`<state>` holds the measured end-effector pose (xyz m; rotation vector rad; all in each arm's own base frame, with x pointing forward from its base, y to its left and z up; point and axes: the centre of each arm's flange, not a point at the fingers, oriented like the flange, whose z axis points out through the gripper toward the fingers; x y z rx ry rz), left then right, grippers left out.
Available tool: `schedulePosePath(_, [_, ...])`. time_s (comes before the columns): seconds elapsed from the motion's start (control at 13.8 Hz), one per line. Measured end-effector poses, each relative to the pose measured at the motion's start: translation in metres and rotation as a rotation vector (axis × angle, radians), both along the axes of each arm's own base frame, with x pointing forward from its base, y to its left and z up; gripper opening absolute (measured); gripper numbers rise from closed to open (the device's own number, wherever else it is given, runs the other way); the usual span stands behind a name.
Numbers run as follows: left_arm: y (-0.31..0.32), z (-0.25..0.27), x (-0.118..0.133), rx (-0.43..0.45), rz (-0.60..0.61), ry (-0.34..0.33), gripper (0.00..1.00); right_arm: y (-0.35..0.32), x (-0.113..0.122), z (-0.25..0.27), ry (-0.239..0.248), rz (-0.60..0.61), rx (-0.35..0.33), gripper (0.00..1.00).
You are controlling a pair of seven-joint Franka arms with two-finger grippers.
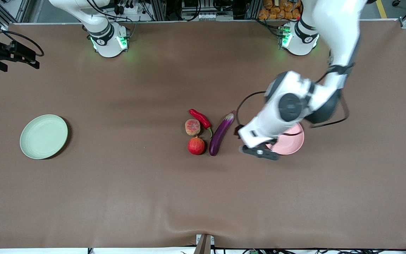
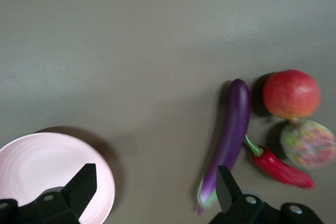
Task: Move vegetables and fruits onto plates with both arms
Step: 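Reach the left gripper down to the purple eggplant, then close the left gripper on the eggplant and lift it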
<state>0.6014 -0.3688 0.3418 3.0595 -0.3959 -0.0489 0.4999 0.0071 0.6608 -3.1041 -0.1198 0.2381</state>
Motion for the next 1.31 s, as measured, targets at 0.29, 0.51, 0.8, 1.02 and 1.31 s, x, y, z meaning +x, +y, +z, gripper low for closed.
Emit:
schedulePosePath(0.29, [-0.062,-0.055,-0.042,0.066,-0.066,0.032,1.00,0.000,0.000,0.000,0.001,0.001,0.000,1.00])
schedulePosePath(0.51, [-0.083,-0.083,-0.062,0.086,-0.112,0.066,1.00,0.001,0.000,0.000,0.001,0.001,0.000,1.00])
schedulePosePath(0.8, [-0.078,-0.088,-0.059,0.085,-0.218,0.074,1.00,0.001,0.000,0.000,0.002,0.002,0.000,1.00])
schedulePosePath(1.02, [-0.074,-0.091,-0.057,0.087,-0.230,0.077,1.00,0.001,0.000,0.000,0.002,0.002,0.000,1.00])
schedulePosePath(1.31, [-0.067,-0.100,-0.054,0.093,-0.221,0.088,1.00,0.001,0.000,0.000,0.003,0.002,0.000,1.00])
